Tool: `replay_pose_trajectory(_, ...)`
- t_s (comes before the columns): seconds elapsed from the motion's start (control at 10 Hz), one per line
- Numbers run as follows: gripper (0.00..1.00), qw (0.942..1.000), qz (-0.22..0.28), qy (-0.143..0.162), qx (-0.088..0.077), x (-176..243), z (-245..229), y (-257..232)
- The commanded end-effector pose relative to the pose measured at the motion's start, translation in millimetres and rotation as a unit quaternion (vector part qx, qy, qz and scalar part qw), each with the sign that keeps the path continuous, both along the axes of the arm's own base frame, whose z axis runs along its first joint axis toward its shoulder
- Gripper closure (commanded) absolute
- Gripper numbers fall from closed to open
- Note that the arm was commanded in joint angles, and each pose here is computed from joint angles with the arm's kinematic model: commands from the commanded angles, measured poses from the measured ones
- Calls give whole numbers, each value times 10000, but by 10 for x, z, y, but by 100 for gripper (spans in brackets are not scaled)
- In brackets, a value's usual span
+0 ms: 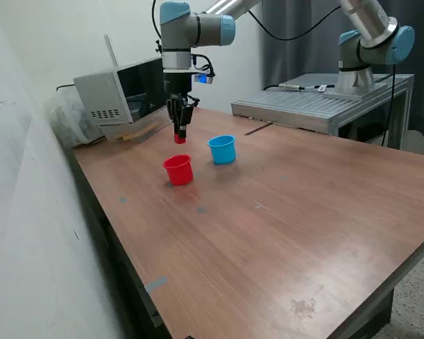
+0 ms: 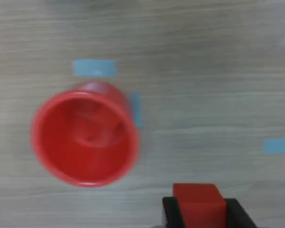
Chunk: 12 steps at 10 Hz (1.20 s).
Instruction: Place red objects in the red bin, and blue objects in the blue bin.
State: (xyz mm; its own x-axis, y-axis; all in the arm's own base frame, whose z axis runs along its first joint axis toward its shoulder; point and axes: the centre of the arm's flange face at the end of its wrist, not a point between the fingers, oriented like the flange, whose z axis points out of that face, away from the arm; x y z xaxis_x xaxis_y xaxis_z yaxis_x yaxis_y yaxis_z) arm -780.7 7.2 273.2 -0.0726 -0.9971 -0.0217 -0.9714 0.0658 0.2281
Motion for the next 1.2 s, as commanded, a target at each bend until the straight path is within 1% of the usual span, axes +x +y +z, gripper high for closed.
replay_pose_trajectory(0.0, 100, 9997, -259, -20, -5, 4, -43, 429)
replay_pose_trajectory(0.2, 100, 9991, -376, -179, -30, -20, -356, 645)
replay_pose_trajectory(0.3, 100, 9990, -384, -216, -39, -35, -482, 662)
replay_pose_trajectory(0.5, 100, 9990, -422, -134, 10, -80, -582, 731)
replay_pose_trajectory(0.8, 100, 9989, -437, -141, 8, -85, -609, 757)
replay_pose_trajectory(0.9, 0, 9989, -445, -149, 6, -76, -611, 767)
replay_pose_trajectory(1.1, 0, 9988, -437, -208, -8, -50, -664, 748)
